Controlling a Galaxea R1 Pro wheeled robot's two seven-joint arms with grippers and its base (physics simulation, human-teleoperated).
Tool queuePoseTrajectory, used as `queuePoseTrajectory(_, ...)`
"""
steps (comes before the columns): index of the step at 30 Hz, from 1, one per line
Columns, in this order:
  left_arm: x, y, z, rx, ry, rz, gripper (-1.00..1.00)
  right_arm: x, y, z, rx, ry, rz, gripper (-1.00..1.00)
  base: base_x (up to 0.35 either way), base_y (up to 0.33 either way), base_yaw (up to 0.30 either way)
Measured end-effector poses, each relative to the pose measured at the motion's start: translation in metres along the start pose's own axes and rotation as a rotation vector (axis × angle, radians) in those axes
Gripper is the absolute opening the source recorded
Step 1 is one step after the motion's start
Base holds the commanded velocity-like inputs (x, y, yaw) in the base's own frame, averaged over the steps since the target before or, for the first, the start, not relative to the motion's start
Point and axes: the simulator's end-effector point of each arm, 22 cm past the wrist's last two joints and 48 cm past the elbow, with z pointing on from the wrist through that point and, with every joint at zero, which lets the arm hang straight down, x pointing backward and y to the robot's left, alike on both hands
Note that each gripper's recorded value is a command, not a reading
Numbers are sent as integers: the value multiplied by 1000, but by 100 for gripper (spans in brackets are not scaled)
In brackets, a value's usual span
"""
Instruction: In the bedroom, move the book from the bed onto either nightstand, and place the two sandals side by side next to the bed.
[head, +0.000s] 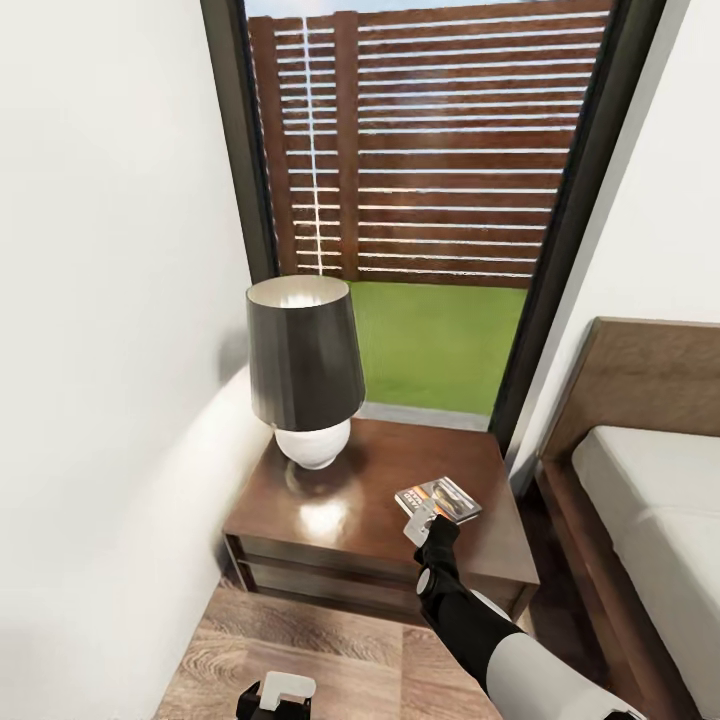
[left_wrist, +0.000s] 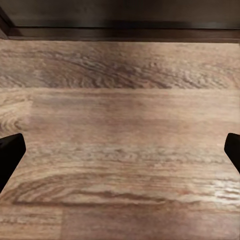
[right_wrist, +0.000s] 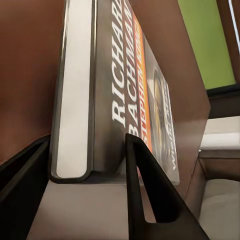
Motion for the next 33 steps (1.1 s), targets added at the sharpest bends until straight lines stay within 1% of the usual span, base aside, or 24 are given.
queuePoseTrajectory(5,9,-1,7,0,-1,0,100,2,5,3,17,-7,-29,-100,0,0,0)
queuePoseTrajectory(10,16,-1,13,0,-1,0,100,4,8,6,38,-13,-28,-100,0,0,0)
queuePoseTrajectory(11,16,-1,13,0,-1,0,100,4,8,6,39,-13,-28,100,0,0,0)
queuePoseTrajectory(12,16,-1,13,0,0,0,100,9,17,6,1,-1,-2,100,0,0,0)
queuePoseTrajectory(21,16,0,13,-1,0,1,100,9,17,6,0,-2,-2,100,-16,6,0)
queuePoseTrajectory(33,17,0,13,-1,0,0,100,9,18,7,0,-1,-2,100,-266,109,0)
